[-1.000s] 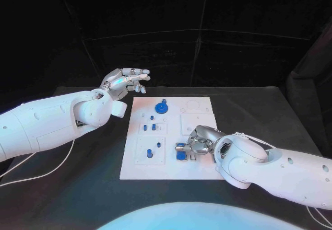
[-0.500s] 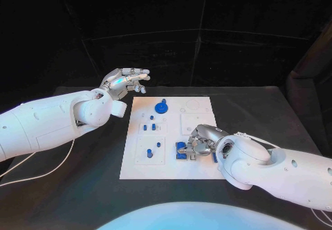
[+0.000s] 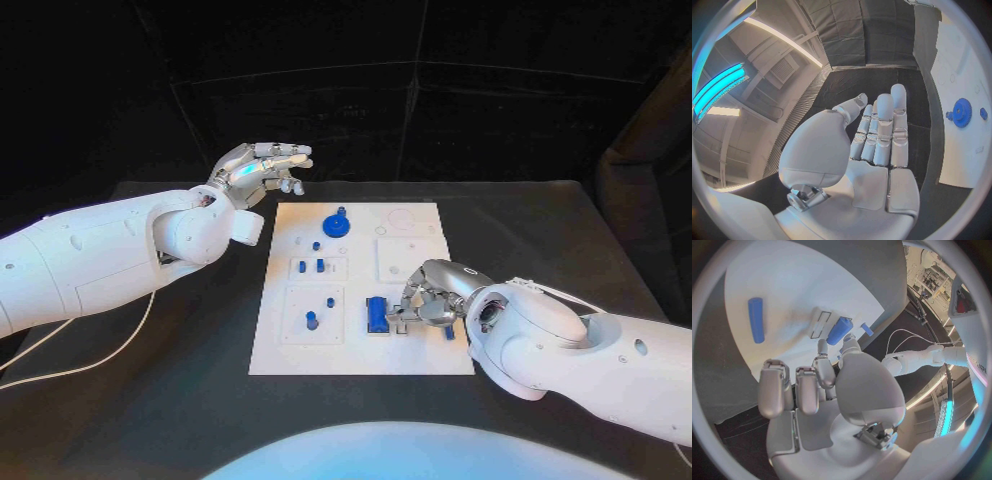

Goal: Assemble the parts on the task board

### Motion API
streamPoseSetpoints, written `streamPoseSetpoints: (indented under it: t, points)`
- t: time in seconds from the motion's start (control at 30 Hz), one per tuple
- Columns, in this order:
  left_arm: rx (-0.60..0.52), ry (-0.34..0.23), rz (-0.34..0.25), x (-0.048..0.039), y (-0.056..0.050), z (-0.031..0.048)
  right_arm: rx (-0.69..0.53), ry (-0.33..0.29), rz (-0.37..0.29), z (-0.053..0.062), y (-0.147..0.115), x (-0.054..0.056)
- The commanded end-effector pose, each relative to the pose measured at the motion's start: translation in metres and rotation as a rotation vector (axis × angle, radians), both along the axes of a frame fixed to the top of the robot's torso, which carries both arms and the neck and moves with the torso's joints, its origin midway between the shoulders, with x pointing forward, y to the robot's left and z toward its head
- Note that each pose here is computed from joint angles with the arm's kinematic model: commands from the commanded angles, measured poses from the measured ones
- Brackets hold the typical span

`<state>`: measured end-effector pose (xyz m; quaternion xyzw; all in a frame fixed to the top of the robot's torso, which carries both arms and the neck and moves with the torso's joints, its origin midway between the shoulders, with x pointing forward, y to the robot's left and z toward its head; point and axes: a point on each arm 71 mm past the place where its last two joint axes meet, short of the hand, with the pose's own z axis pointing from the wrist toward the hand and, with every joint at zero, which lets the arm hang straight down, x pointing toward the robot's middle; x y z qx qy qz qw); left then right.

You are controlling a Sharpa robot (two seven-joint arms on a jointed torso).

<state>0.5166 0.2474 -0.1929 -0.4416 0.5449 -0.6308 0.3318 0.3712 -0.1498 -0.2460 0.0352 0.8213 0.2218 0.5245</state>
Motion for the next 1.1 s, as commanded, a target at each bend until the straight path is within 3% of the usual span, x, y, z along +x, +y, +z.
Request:
streamPoseSetpoints:
  t: [0.03, 0.37, 1.1]
  points:
    - [-0.004, -0.006, -0.010, 0.0001, -0.001, 0.0014, 0.049, -0.014, 0.035, 0.004, 0.001, -0.002]
    - [-0.007, -0.006, -0.019, 0.0006, -0.005, 0.0012, 0.022, 0.039, 0.093, -0.002, 0.011, -0.003]
    - [-0.006, -0.005, -0.018, 0.0005, -0.004, 0.0011, -0.047, 0.004, 0.075, -0.006, 0.018, 0.006]
